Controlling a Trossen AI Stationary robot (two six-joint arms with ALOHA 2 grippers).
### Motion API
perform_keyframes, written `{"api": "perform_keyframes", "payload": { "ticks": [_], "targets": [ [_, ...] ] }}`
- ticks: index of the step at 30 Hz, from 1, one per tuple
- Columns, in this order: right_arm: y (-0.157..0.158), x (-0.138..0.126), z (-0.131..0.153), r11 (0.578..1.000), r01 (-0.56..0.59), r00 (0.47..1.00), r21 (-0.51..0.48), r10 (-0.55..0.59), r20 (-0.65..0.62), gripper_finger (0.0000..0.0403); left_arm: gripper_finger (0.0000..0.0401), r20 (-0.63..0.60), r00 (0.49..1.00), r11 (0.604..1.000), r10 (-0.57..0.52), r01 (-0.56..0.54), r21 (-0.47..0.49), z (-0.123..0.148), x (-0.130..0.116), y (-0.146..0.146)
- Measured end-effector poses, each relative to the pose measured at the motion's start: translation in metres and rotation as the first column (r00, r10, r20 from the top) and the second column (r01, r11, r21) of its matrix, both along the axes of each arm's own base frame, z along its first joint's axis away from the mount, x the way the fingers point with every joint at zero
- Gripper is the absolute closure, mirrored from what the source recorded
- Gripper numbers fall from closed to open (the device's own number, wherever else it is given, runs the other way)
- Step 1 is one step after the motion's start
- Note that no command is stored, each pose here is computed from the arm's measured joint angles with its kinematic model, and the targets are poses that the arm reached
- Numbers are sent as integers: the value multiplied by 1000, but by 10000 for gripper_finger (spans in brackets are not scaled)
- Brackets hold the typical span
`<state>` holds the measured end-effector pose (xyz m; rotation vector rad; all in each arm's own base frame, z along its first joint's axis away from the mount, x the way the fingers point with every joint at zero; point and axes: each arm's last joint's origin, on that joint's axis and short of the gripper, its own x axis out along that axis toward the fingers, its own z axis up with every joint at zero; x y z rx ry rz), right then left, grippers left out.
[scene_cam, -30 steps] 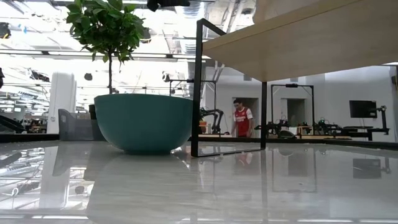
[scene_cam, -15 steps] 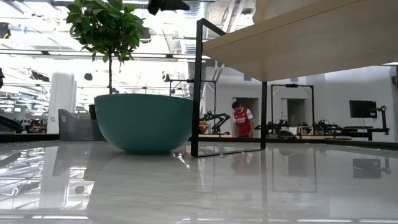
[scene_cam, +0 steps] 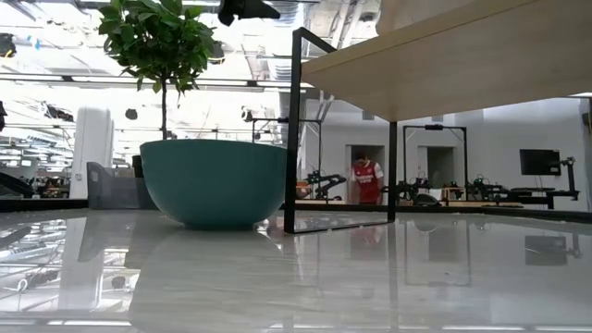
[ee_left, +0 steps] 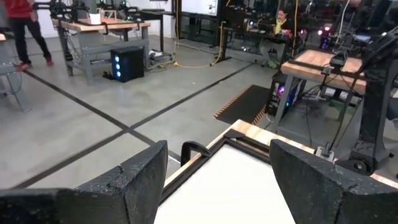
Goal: Place and stack bowls onto a shelf
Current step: Stack the blue bowl on top of the pink bowl on the shelf
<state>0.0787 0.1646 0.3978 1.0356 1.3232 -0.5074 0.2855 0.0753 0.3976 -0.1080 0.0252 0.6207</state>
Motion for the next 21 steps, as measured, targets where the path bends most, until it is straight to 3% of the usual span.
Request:
{"api": "perform_keyframes", "payload": {
  "ticks": [10, 16, 21],
  "targets": [
    [1, 0, 0, 1000, 6, 1000, 2, -6, -3, 296, 134, -58, 998, 999, -38, 37, -23, -6, 0, -1],
    [1, 0, 0, 1000, -7, 1000, 0, 7, 1, 237, 134, -142, 980, 989, -137, 128, -73, -15, 0, -4],
    [-3, -3, 8, 999, -32, 999, 31, 31, 20, 215, 134, -206, 955, 974, -212, 190, -119, -23, -1, -6]
  ]
}}
